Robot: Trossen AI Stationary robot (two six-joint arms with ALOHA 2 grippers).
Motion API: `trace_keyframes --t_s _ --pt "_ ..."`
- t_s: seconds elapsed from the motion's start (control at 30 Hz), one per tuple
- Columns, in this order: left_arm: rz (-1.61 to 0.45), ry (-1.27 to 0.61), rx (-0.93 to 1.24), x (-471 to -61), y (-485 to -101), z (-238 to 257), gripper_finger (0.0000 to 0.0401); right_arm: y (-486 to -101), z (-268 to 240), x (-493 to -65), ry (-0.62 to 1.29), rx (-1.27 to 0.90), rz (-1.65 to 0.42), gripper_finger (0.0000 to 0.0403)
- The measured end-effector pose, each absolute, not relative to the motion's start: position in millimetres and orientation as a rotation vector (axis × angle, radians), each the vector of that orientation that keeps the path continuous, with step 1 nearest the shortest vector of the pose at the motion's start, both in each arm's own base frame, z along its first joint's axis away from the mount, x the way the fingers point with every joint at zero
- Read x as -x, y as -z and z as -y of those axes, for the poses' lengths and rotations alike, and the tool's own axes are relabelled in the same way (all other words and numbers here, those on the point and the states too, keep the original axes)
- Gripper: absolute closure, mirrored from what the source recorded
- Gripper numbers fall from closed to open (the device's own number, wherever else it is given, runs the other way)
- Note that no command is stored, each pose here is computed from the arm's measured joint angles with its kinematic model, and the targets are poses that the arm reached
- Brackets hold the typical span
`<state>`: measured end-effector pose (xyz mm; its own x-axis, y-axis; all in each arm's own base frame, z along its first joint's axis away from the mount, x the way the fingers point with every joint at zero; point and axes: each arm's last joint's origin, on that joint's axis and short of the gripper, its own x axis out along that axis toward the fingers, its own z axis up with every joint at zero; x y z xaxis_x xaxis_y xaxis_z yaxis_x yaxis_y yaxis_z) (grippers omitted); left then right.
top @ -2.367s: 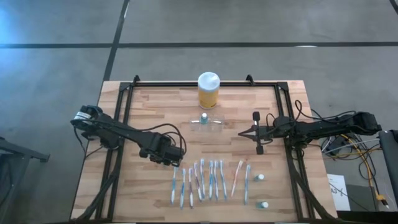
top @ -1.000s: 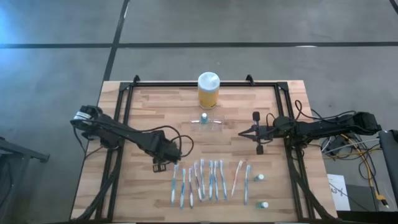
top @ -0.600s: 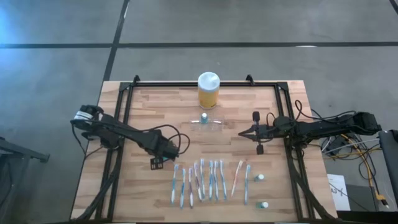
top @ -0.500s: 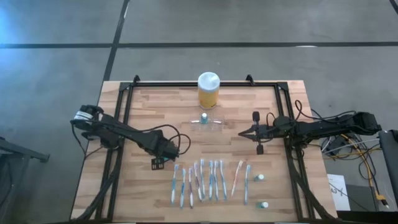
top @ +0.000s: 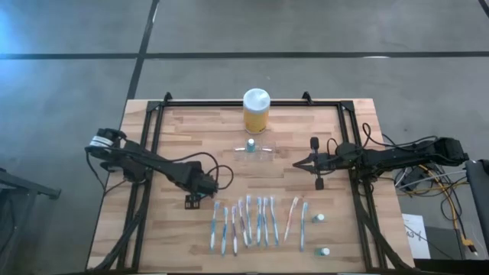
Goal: Pick & Place toothbrushing station
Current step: Put the blue mouthwash into the transparent organizer
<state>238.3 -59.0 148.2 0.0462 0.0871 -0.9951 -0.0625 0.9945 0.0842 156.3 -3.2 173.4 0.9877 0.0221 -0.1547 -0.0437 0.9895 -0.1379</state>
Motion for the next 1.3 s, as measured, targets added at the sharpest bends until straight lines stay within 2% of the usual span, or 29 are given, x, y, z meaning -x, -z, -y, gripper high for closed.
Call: trace_keyframes --t_s 0.13,0.37,0.53,1.0,1.17,1.3 --pt "-1.51 -0.111 -0.011 -239.1 -147.6 59.3 0.0177 -173.4 3.3 -156.3 -0.033 0.142 -0.153 0.0394" --pt "-1.458 -0.15 -0.01 -243.8 -147.6 58.1 0.0286 -173.5 3.3 -156.3 -0.033 0.142 -0.152 0.0394" --pt "-1.439 -0.166 -0.006 -245.0 -147.1 57.8 0.0333 -173.5 3.2 -156.3 -0.033 0.142 -0.152 0.0394" --pt "-1.358 -0.17 0.0 -254.6 -159.0 60.1 0.0339 -173.9 3.2 -156.3 -0.034 0.15 -0.148 0.0394" --pt "-1.2 -0.215 -0.001 -254.1 -172.0 64.2 0.0339 -174.4 3.2 -156.4 -0.034 0.15 -0.143 0.0394" --pt "-0.931 -0.275 -0.031 -250.9 -178.3 72.7 0.0339 -176.6 3.2 -156.7 -0.032 0.151 -0.119 0.0394"
